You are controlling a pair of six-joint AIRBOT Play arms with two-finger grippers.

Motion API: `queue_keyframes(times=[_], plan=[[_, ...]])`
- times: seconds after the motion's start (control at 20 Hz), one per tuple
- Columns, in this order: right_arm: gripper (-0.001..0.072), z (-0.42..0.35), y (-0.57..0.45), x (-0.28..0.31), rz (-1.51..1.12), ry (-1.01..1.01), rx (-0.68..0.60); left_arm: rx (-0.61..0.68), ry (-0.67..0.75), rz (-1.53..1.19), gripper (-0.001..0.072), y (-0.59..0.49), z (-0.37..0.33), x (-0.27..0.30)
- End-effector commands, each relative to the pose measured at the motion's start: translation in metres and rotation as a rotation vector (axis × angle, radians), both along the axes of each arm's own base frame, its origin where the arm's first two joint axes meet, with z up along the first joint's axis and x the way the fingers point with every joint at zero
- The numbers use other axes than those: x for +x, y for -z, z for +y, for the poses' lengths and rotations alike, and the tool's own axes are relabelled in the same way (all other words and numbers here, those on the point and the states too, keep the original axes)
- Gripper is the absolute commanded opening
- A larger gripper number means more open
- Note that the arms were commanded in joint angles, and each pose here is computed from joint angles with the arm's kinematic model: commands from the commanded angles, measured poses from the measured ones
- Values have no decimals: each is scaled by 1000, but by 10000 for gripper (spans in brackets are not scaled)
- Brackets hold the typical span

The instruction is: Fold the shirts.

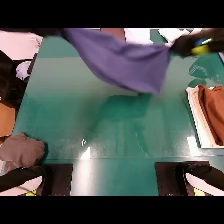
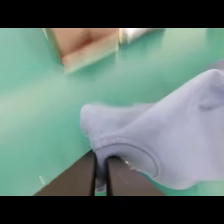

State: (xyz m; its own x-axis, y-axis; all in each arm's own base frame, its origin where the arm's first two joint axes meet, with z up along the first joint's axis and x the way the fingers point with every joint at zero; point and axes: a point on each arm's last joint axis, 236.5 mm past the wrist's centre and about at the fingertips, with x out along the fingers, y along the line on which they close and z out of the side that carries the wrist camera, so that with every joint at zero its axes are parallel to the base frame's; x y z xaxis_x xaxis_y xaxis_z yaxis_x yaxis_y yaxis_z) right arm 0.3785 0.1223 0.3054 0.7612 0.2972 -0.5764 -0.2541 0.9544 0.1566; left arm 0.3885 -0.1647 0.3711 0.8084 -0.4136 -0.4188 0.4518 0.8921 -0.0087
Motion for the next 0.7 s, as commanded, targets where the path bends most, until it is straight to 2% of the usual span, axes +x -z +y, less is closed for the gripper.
queue_keyframes(times=[0.0, 0.15, 0.35, 0.5, 0.65], plan=[[17, -29, -111, -56, -274, 35, 39, -82, -7, -268, 32, -99, 30, -81], [17, -36, -163, -87, -411, 34, 67, -138, -7, -399, 32, -140, 43, -122], [17, -35, -185, -83, -464, 28, 66, -169, 31, -390, 32, -142, 34, -127], [17, -25, -153, -41, -367, 25, 43, -118, 32, -272, 32, -106, 23, -94], [17, -8, -86, 19, -183, 12, 2, 4, 10, -31, 32, -21, 12, -38]])
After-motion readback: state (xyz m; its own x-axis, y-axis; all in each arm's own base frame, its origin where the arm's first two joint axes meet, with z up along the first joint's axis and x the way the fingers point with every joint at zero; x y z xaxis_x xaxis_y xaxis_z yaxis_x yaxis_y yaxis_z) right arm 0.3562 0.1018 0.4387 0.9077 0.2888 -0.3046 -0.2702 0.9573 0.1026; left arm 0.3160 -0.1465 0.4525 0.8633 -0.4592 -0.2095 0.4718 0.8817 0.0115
